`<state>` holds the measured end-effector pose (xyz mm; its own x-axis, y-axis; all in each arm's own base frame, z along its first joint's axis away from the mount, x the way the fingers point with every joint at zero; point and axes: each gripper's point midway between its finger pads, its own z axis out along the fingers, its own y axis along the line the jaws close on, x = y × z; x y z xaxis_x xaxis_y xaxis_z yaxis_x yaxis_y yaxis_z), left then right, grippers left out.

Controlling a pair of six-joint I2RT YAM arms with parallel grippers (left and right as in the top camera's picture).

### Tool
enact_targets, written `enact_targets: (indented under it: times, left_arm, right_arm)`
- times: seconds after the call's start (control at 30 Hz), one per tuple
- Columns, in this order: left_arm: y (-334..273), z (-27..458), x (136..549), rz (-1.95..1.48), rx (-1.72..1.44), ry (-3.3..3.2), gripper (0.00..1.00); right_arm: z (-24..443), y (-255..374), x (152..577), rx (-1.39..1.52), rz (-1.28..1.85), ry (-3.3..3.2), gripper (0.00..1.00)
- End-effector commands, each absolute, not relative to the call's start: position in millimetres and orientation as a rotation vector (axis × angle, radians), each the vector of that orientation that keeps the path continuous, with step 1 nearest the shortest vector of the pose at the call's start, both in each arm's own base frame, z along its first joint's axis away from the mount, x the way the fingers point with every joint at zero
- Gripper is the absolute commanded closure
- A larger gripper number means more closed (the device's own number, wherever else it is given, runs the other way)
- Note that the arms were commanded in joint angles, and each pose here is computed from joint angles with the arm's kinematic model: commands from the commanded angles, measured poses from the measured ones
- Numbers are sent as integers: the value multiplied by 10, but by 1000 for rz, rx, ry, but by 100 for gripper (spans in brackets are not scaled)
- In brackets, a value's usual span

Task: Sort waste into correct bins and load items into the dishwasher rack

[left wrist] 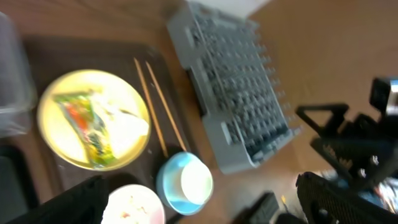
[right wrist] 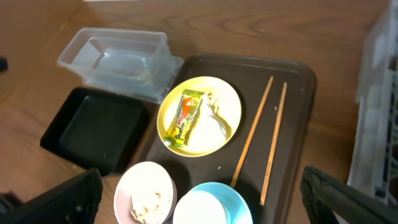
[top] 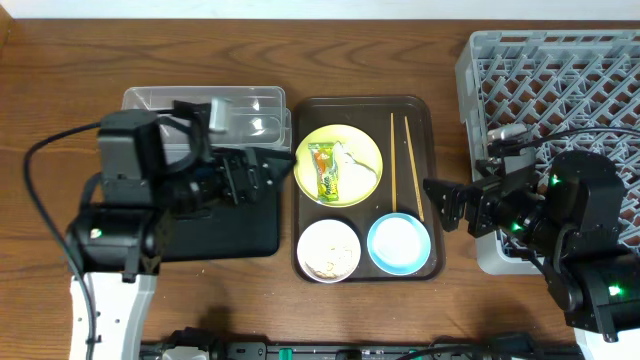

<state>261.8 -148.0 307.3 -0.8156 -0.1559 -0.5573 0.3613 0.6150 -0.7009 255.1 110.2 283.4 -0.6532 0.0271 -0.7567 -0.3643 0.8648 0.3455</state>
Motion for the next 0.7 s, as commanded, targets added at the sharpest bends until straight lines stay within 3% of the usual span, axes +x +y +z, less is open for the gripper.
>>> enact_targets:
  times: [0.0,0.2,0.3,0.43,0.67]
  left_arm:
    - [-1684,3006,2539,-1104,237,2305,2]
    - [-2020,2361,2481,-662,350,2519,1]
    - [-2288,2016,2436,-525,422,2600,12]
    - [-2667,1651,2351,-526,446,2695,14]
    - [-2915,1095,2380,-475,374,2827,39]
  right_arm:
    - [2850,941,2603,-28,556,2240,1]
    - [2773,881,2572,26,532,2278,5]
    - [2739,876,2545,30,530,2297,5]
    - [2711,872,2522,36,530,2312,5]
    - [2698,870,2511,37,529,2319,4]
